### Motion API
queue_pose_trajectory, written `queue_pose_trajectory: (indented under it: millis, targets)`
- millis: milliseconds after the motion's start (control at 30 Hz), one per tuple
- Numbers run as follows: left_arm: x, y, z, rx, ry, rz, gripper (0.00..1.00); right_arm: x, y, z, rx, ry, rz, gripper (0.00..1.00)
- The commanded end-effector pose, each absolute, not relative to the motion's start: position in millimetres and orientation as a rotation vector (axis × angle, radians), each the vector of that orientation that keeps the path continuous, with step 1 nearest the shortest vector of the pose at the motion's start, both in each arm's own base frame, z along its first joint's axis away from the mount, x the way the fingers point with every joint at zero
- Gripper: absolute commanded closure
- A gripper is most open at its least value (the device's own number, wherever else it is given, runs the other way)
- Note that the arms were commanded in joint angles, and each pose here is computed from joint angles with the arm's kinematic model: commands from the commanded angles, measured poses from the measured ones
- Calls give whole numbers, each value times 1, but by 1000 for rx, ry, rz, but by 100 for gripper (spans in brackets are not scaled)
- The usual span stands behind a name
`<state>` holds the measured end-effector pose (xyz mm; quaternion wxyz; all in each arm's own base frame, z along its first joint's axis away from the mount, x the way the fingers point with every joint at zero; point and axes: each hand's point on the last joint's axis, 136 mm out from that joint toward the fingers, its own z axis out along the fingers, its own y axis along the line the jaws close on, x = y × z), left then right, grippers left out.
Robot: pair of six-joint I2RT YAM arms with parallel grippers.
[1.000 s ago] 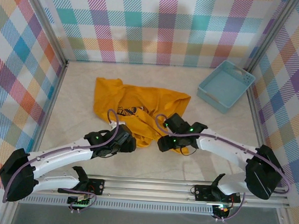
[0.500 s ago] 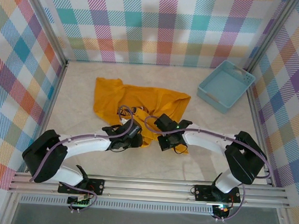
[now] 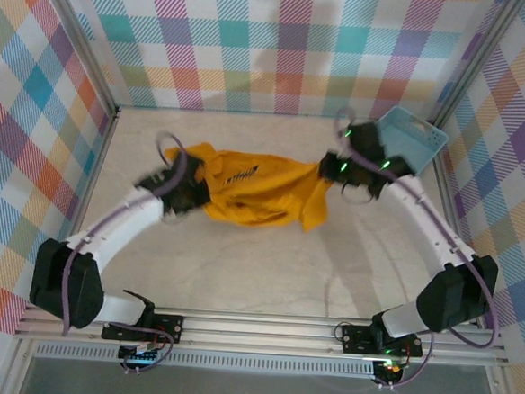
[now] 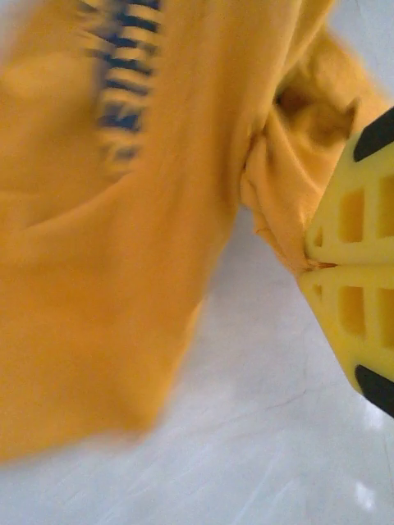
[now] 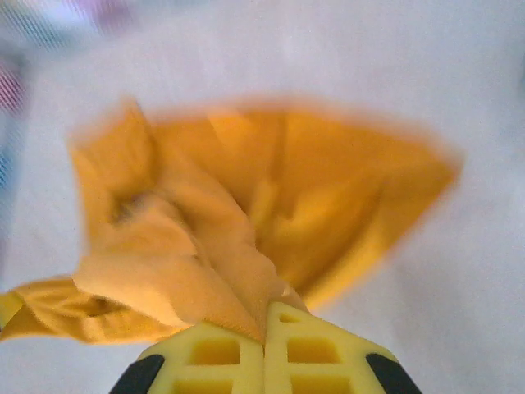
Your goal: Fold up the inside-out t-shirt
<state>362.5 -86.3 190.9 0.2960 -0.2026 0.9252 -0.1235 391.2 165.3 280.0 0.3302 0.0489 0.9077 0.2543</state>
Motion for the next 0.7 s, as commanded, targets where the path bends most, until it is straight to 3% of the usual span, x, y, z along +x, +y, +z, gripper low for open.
queue_pose_trajectory:
  millis: [0, 133, 200, 267, 433, 667]
  targets:
    - [405, -17, 316, -675, 2270, -336, 100, 424, 151, 378, 234, 2184, 913, 100]
    - [423, 9, 452, -632, 2032, -337, 100, 437, 125, 453, 264, 2033, 938, 100]
    - [415, 8, 486, -577, 1967, -346, 100, 430, 120, 466, 244, 2005, 953, 100]
    - [404, 8, 483, -579, 1989, -340, 100, 420, 119, 462, 222, 2010, 943, 100]
    - [368, -18, 398, -602, 2113, -501, 100, 387, 122, 399, 232, 2093, 977, 100]
    - [278, -96, 171, -620, 2516, -669, 100, 311, 110, 217, 457, 2420, 926, 100]
